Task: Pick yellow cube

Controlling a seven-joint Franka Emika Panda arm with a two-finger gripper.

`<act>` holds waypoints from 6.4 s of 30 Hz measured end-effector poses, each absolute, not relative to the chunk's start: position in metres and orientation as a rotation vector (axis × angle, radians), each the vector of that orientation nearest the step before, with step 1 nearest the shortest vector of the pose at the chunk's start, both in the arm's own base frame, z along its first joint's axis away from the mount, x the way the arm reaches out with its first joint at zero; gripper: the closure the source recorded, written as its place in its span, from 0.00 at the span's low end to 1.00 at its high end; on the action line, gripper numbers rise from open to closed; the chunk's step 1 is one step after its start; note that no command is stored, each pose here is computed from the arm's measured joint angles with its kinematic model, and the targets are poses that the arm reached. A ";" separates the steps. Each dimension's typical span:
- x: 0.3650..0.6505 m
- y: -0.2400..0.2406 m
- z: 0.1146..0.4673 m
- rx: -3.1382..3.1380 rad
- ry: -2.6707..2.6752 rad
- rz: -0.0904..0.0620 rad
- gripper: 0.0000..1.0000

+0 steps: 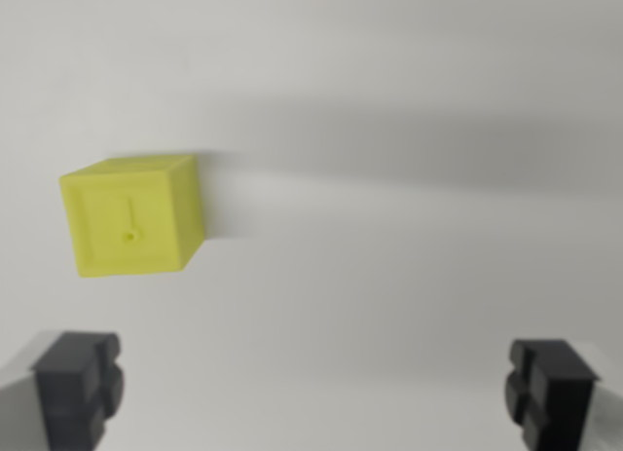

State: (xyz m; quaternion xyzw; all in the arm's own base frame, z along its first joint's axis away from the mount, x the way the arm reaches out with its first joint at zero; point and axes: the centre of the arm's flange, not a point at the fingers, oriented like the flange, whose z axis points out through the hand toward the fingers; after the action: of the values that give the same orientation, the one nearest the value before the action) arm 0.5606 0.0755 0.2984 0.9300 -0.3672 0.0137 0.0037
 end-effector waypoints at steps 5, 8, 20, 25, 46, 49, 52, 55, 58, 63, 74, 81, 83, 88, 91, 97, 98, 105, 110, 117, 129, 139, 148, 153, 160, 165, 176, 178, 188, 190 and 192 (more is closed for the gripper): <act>0.559 0.084 0.286 2.921 -1.136 0.038 0.00; 0.558 0.089 0.278 2.925 -1.127 0.037 0.00; 0.554 0.109 0.249 2.939 -1.094 0.027 0.00; 0.553 0.118 0.237 2.945 -1.079 0.023 0.00; 0.546 0.154 0.184 2.969 -1.016 0.007 0.00; 0.545 0.159 0.176 2.973 -1.008 0.005 0.00; 0.544 0.165 0.169 2.976 -0.999 0.003 0.00; 0.544 0.168 0.163 2.977 -0.996 0.002 0.00; 0.543 0.168 0.156 2.977 -0.996 0.001 0.00; 0.543 0.168 0.143 2.978 -0.993 0.001 0.00; 0.543 0.168 0.117 2.980 -0.989 -0.001 0.00; 0.543 0.168 0.116 2.981 -0.987 -0.002 0.00; 0.543 0.168 0.116 2.981 -0.987 -0.002 0.00; 0.543 0.168 0.118 2.981 -0.987 -0.002 1.00; 0.543 0.168 0.125 2.982 -0.989 -0.001 1.00; 0.543 0.168 0.139 2.981 -0.989 -0.002 1.00; 0.543 0.168 0.142 2.981 -0.989 -0.002 1.00; 0.543 0.168 0.160 2.982 -0.989 -0.002 1.00; 0.543 0.168 0.172 2.982 -0.989 -0.002 1.00; 0.543 0.168 0.190 2.982 -0.989 -0.002 1.00; 0.543 0.168 0.220 2.982 -0.989 -0.002 1.00; 0.543 0.168 0.245 2.982 -0.989 -0.003 1.00; 0.543 0.168 0.267 2.982 -0.989 -0.003 1.00; 0.543 0.168 0.280 2.982 -0.989 -0.003 1.00; 0.543 0.168 0.297 2.982 -0.988 -0.003 1.00; 0.543 0.168 0.310 2.982 -0.988 -0.003 1.00; 0.543 0.168 0.337 2.981 -0.988 -0.003 1.00; 0.543 0.168 0.342 2.982 -0.988 -0.003 1.00; 0.543 0.168 0.364 2.982 -0.988 -0.003 1.00; 0.543 0.168 0.365 2.982 -0.988 -0.003 1.00; 0.543 0.168 0.365 2.982 -0.988 -0.003 1.00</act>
State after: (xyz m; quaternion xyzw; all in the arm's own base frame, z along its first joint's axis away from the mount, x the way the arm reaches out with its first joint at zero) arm 0.5428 0.1685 0.3649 0.9492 -0.3146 -0.0011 0.0002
